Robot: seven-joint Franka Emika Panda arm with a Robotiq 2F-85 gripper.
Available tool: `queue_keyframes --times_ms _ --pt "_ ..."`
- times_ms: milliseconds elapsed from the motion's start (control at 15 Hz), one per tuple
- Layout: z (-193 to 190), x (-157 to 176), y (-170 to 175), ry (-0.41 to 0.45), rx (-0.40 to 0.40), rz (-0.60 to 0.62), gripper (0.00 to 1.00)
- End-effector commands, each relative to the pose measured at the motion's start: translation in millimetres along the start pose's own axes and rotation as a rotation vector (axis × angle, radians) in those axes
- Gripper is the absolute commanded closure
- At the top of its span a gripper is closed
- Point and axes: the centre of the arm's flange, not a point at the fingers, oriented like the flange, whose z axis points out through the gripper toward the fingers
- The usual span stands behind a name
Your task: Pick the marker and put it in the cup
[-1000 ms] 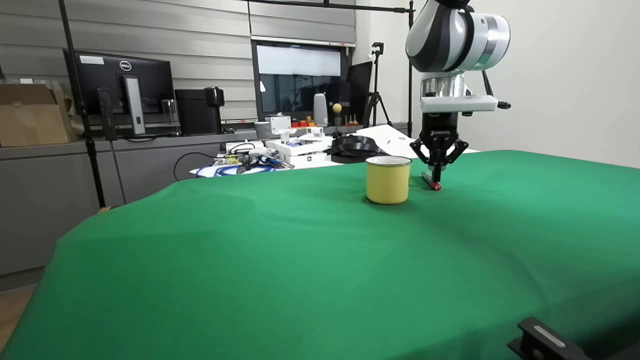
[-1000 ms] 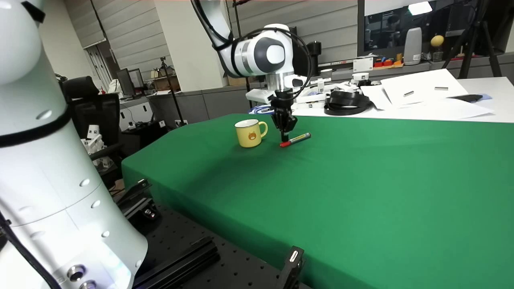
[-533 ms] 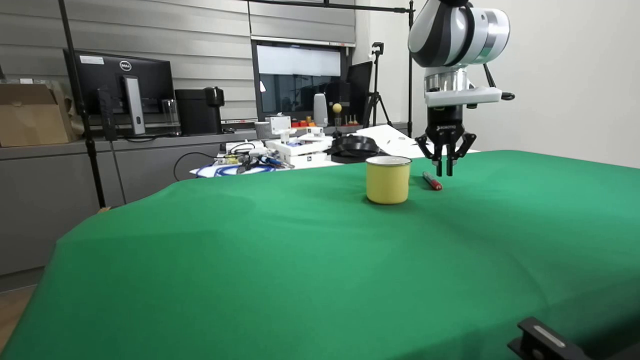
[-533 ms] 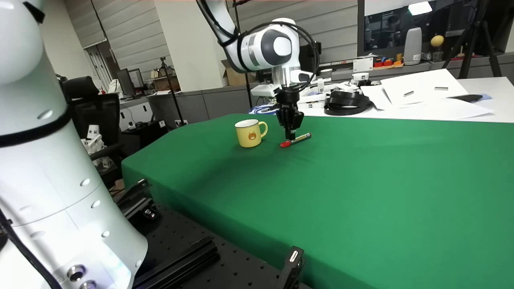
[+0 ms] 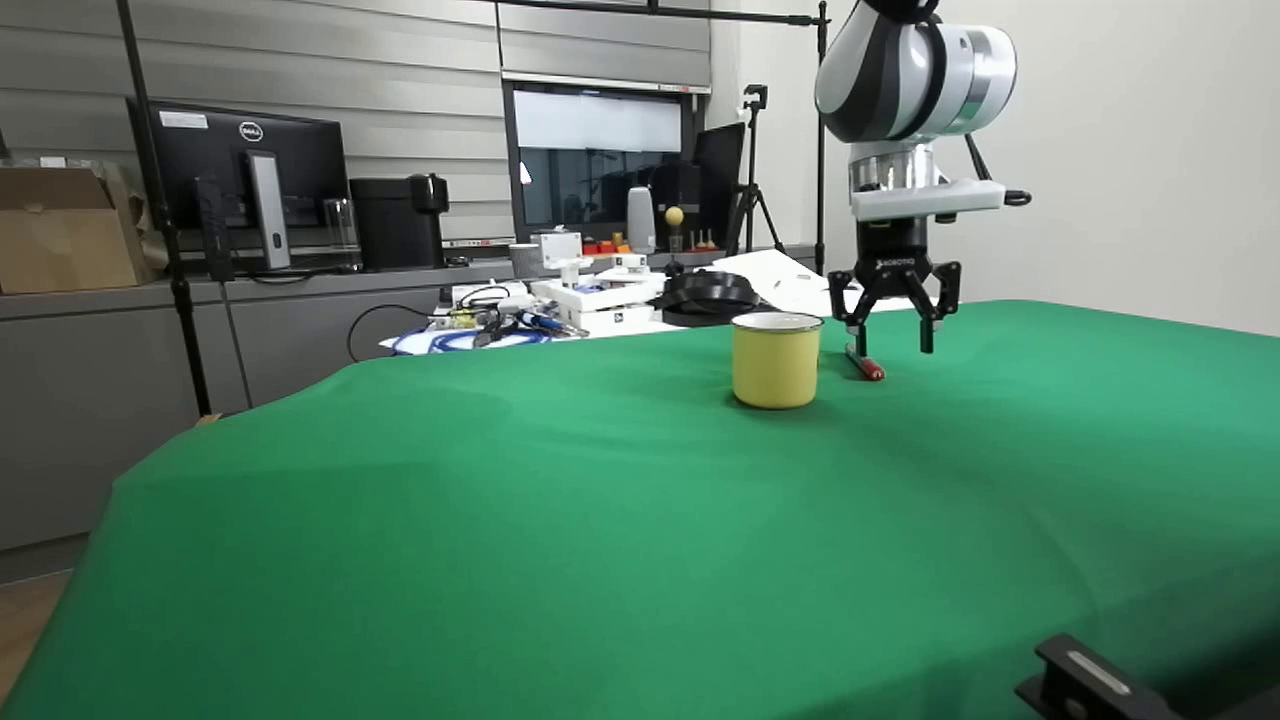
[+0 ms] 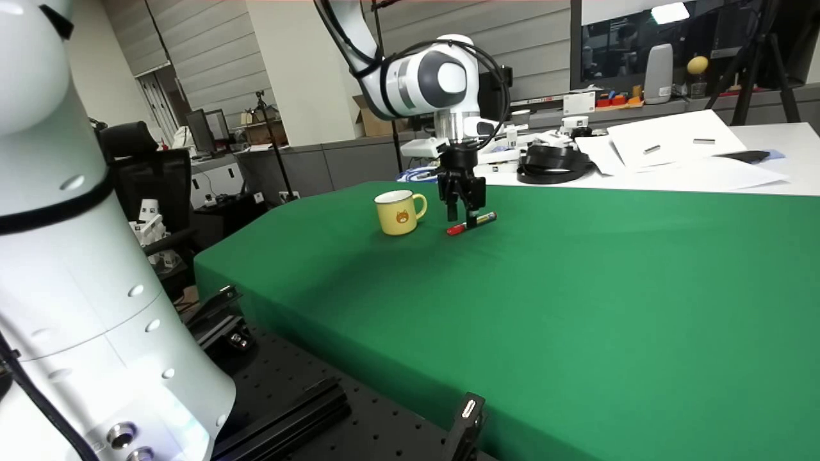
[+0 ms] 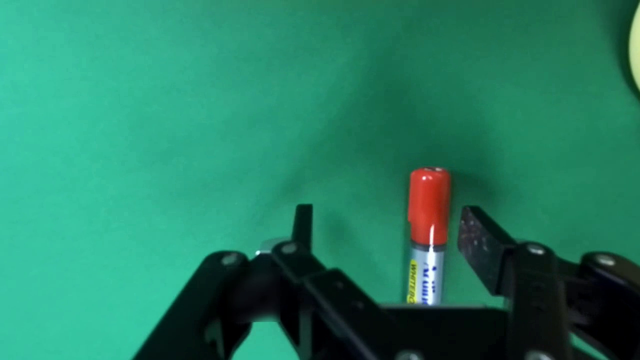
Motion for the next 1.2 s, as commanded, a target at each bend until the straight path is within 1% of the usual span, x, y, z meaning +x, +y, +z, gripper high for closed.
queue_keyframes --times_ms 0,67,133,200,400,533,600,733,800,867,933,1000,1133 --pt "3.6 -0.2 -7.7 0.003 -0.020 0.009 0.13" --pt "5.0 -1.5 -9.1 0.006 -0.020 0.002 0.38" --pt "5.4 -2.4 -10.5 0.010 -0.020 -0.001 0.38" --pt "5.4 -2.7 -11.6 0.011 -0.020 -0.003 0.40" --pt "5.6 -3.6 -14.0 0.013 -0.019 -0.007 0.64" --pt "5.1 -3.2 -14.1 0.014 -0.018 -0.008 0.76" --pt "4.6 -2.2 -13.7 0.013 -0.016 -0.006 0.84" --pt "4.8 -0.5 -12.3 0.012 -0.015 -0.001 0.96" --pt "5.2 0.4 -11.3 0.012 -0.015 0.000 0.99" --pt "4.3 1.4 -10.6 0.014 -0.017 0.005 0.75" --pt "4.7 1.9 -10.2 0.015 -0.016 0.006 0.58" --pt "5.1 2.4 -9.7 0.013 -0.016 0.006 0.54" --pt "7.0 2.0 -9.6 0.007 -0.017 0.008 0.42"
